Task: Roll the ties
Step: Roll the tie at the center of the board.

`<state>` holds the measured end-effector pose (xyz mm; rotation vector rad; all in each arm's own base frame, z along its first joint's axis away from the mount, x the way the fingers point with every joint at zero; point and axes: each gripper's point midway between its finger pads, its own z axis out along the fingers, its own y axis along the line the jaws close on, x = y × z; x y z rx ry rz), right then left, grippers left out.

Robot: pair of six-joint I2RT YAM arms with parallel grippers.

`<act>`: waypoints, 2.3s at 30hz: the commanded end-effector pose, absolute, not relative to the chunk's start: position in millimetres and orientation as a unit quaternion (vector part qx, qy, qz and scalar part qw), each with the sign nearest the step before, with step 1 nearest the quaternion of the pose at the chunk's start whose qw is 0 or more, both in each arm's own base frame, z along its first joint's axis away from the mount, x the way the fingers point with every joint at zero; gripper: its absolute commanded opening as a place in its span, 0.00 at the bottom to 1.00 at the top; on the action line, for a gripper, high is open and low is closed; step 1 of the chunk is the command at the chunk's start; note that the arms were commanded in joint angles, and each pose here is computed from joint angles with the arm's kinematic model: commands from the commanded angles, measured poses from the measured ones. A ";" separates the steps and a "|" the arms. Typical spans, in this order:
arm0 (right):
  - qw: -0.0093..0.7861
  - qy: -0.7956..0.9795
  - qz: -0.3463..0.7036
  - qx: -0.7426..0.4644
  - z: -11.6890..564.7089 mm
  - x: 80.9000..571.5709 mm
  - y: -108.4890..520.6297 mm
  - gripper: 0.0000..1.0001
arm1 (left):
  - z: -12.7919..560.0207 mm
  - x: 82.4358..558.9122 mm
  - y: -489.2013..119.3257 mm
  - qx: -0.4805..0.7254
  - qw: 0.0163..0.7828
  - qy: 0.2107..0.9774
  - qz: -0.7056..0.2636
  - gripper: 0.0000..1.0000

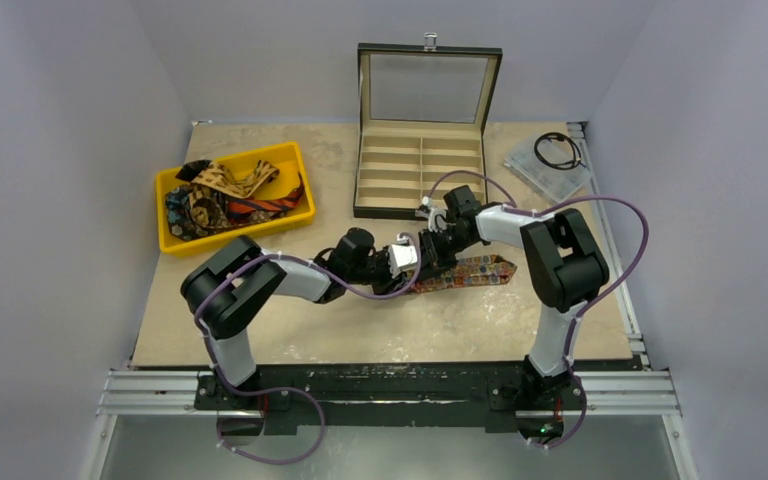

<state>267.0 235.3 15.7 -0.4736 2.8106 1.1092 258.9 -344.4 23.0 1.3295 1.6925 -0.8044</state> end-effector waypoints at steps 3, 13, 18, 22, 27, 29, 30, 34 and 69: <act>0.112 0.915 0.330 -0.202 38.9 293.9 228.1 0.28 | -11.1 248.1 -305.9 0.559 0.345 0.717 -0.236 0.18; 0.092 0.888 0.415 -0.174 77.4 267.4 247.4 0.53 | -10.7 253.4 -307.9 0.559 0.322 0.731 -0.222 0.16; 0.071 0.890 0.419 -0.166 65.4 265.3 256.7 0.46 | -8.8 253.7 -308.8 0.561 0.323 0.729 -0.223 0.16; 0.067 0.899 0.399 -0.169 47.7 269.7 253.5 0.24 | -7.1 253.9 -310.0 0.564 0.323 0.727 -0.224 0.17; 0.056 0.908 0.378 -0.173 34.1 270.7 246.6 0.00 | 0.8 254.5 -314.8 0.564 0.332 0.719 -0.235 0.25; 0.053 0.916 0.361 -0.169 25.9 271.0 238.6 0.00 | 10.7 256.3 -320.8 0.561 0.344 0.708 -0.255 0.34; 0.055 0.920 0.351 -0.167 21.4 272.7 233.6 0.00 | 16.5 256.9 -324.2 0.557 0.350 0.703 -0.270 0.37; 0.052 0.939 0.297 -0.163 -2.2 275.0 212.0 0.00 | 40.5 260.6 -338.1 0.539 0.374 0.684 -0.319 0.50; 0.044 0.954 0.254 -0.154 -30.8 269.2 202.6 0.00 | 24.8 278.8 -381.7 0.482 0.411 0.701 -0.328 0.37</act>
